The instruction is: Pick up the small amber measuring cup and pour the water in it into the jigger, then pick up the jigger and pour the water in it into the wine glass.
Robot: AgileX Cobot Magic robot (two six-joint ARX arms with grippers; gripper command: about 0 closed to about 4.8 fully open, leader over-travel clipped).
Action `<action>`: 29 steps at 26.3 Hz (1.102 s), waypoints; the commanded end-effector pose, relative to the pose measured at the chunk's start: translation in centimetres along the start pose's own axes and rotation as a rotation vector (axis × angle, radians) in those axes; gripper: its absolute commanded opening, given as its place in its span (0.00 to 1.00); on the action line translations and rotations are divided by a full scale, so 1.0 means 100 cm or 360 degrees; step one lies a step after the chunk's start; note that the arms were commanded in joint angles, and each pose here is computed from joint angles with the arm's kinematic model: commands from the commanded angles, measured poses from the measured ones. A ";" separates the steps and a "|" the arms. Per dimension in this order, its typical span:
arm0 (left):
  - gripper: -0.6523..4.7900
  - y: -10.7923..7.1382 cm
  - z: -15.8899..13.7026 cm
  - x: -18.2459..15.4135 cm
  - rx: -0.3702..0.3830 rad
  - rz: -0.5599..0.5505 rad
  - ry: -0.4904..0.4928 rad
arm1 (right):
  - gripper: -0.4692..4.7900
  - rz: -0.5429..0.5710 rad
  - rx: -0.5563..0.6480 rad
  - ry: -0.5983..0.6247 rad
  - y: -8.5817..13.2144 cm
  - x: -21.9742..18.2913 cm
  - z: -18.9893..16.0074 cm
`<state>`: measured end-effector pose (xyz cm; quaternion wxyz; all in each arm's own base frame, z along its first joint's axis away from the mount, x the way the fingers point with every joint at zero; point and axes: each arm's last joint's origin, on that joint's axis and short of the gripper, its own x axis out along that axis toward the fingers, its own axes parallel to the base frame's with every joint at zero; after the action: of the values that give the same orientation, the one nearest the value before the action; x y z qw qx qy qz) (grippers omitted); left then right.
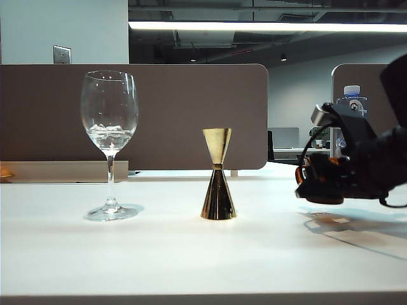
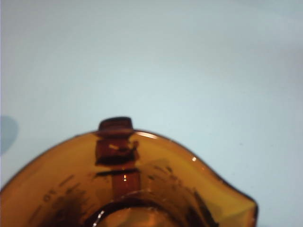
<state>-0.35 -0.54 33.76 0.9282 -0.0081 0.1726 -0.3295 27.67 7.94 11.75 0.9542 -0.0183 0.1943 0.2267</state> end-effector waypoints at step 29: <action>0.12 0.000 0.001 0.000 0.0006 -0.0001 -0.0018 | 0.08 -0.0064 -0.0871 0.0100 0.095 0.001 0.158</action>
<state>-0.34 -0.55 33.76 0.9282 -0.0081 0.1728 -0.3294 29.34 18.31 26.12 0.9099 -0.2721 0.1768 0.2584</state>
